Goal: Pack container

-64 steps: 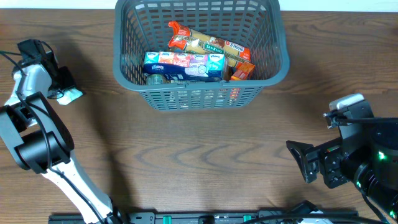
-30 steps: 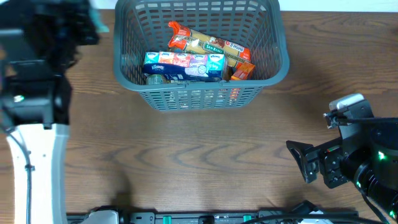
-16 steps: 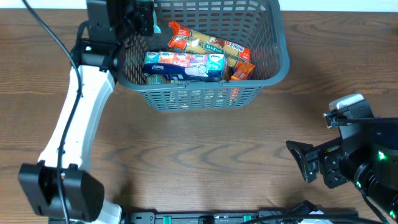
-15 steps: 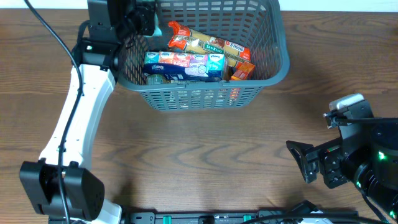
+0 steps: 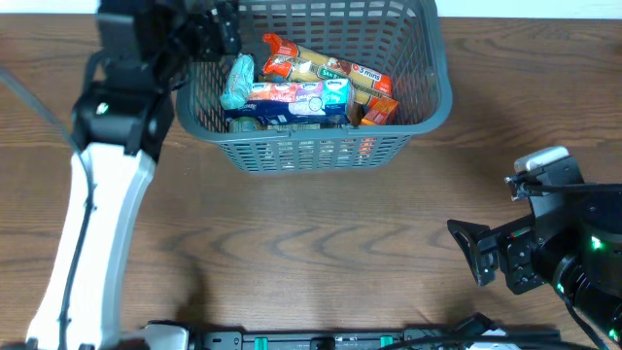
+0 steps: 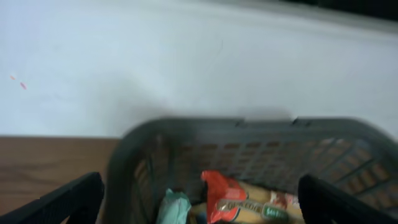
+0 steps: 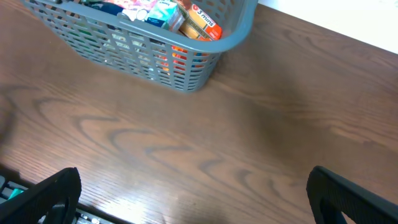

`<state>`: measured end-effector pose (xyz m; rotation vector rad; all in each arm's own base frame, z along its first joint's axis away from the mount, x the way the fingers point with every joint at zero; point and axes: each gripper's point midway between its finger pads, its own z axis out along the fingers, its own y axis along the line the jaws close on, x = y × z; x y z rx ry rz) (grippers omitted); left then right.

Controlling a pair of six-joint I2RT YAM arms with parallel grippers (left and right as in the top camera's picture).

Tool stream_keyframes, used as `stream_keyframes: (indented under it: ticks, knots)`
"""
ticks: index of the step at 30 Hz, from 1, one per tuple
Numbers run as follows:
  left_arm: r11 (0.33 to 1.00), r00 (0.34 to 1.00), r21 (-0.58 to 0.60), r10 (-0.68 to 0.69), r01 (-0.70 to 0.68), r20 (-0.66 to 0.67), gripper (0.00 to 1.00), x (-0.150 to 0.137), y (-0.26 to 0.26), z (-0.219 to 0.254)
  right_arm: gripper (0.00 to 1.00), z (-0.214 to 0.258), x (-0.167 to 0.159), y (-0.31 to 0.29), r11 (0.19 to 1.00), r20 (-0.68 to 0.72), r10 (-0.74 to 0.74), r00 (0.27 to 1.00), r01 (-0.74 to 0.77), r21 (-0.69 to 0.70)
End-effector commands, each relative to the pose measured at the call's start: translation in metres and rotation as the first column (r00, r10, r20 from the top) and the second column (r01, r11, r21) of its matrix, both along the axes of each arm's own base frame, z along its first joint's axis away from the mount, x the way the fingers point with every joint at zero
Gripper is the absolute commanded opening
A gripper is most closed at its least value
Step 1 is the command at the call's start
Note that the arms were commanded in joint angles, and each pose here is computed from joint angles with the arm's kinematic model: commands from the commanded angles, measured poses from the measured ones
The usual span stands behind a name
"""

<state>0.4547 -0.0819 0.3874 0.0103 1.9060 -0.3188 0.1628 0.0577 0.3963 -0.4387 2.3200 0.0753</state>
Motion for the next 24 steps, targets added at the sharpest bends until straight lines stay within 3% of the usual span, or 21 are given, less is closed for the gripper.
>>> stream_keyframes:
  ticks: [1,5,14,18,24]
  knots:
    - [0.999,0.999,-0.001,0.038,-0.038,0.024,0.99,-0.006,0.008,0.012,0.99,0.0,0.0,0.0,1.0,0.002,0.005,1.0,-0.005,-0.011]
    - [0.999,0.999,0.002,0.038,-0.038,0.009,0.99,-0.007,0.009,0.008,0.99,0.0,0.0,0.0,1.0,0.002,0.005,1.0,-0.005,-0.011]
    - [0.997,0.972,0.075,0.049,-0.033,-0.228,0.99,-0.037,0.018,-0.045,0.99,0.0,0.0,0.0,1.0,0.002,0.005,1.0,-0.005,-0.011]
    - [0.995,0.946,0.094,0.052,-0.023,-0.32,0.99,-0.082,0.024,-0.049,0.99,0.0,0.0,0.0,1.0,0.002,0.005,1.0,-0.005,-0.011]
    - [0.988,0.961,0.155,0.037,0.006,-0.272,0.98,-0.176,0.039,-0.014,0.99,0.0,0.0,0.0,1.0,0.002,0.005,1.0,-0.005,-0.011]
